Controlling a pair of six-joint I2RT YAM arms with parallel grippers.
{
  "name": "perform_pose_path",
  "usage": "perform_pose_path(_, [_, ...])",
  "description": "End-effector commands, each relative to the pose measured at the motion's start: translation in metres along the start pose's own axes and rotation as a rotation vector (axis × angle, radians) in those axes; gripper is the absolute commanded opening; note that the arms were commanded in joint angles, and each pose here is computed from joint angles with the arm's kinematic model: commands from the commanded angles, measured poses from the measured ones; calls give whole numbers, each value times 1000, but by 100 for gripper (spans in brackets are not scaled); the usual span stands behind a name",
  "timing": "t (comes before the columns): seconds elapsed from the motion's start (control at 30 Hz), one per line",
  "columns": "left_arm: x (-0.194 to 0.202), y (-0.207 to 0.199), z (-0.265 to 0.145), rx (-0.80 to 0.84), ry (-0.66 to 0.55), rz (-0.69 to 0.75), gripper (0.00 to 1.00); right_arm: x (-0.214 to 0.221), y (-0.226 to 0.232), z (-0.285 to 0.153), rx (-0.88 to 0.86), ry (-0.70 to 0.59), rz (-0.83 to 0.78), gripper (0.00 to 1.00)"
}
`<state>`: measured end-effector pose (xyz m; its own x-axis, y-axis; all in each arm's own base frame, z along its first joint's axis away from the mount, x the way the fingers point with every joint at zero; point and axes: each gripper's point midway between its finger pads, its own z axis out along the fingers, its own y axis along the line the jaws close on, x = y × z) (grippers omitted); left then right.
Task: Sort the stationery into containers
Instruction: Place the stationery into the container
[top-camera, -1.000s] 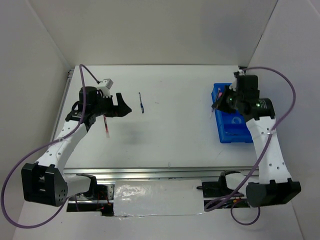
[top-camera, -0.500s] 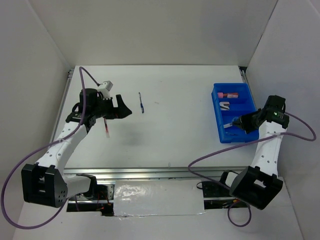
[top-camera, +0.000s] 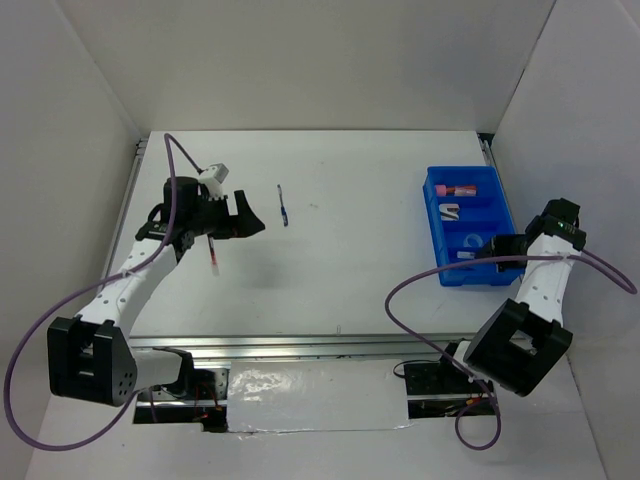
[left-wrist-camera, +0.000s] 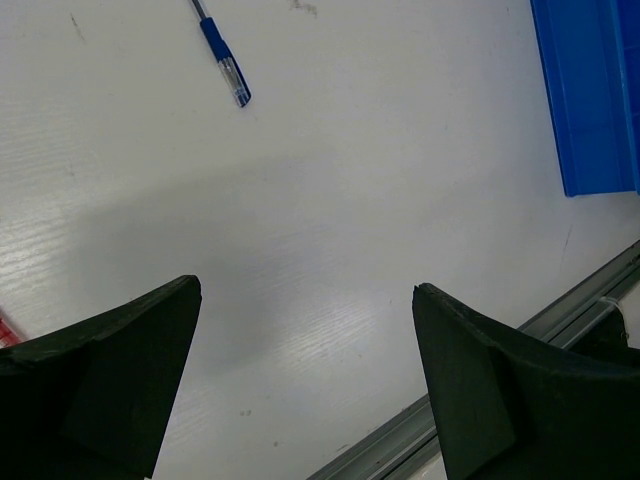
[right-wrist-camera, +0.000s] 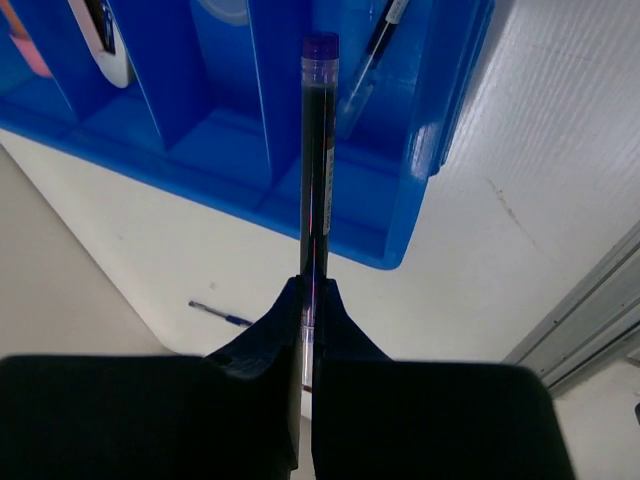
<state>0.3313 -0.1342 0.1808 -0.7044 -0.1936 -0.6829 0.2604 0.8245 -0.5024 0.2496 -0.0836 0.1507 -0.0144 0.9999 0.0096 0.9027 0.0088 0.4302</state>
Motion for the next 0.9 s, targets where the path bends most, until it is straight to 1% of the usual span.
perform_pose_path(0.0, [-21,-14,-3,38,-42,16,99,-18,4,8,4,-69,56,0])
perform_pose_path(0.1, [-26,-16,-4,43,-50,24,99,-24,0,15,26,-89,60,0])
perform_pose_path(0.27, [-22,-16,-4,57,-53,29,99,-39,3,19,39,-148,57,0])
perform_pose_path(0.43, [-22,-13,-1,47,-33,31,99,-38,2,25,38,-139,64,0])
perform_pose_path(0.63, [-26,-12,1,42,-36,28,99,-43,7,36,40,-120,64,1])
perform_pose_path(0.73, [-25,-11,1,36,-34,30,99,-48,7,38,55,-136,56,7])
perform_pose_path(0.77, [-24,-9,1,31,-33,30,99,-48,6,39,56,-136,50,21])
perform_pose_path(0.8, [-26,-10,0,32,-41,36,99,-47,6,40,56,-132,48,30])
perform_pose_path(0.87, [-26,-8,0,24,-45,35,99,-46,4,41,58,-125,45,32])
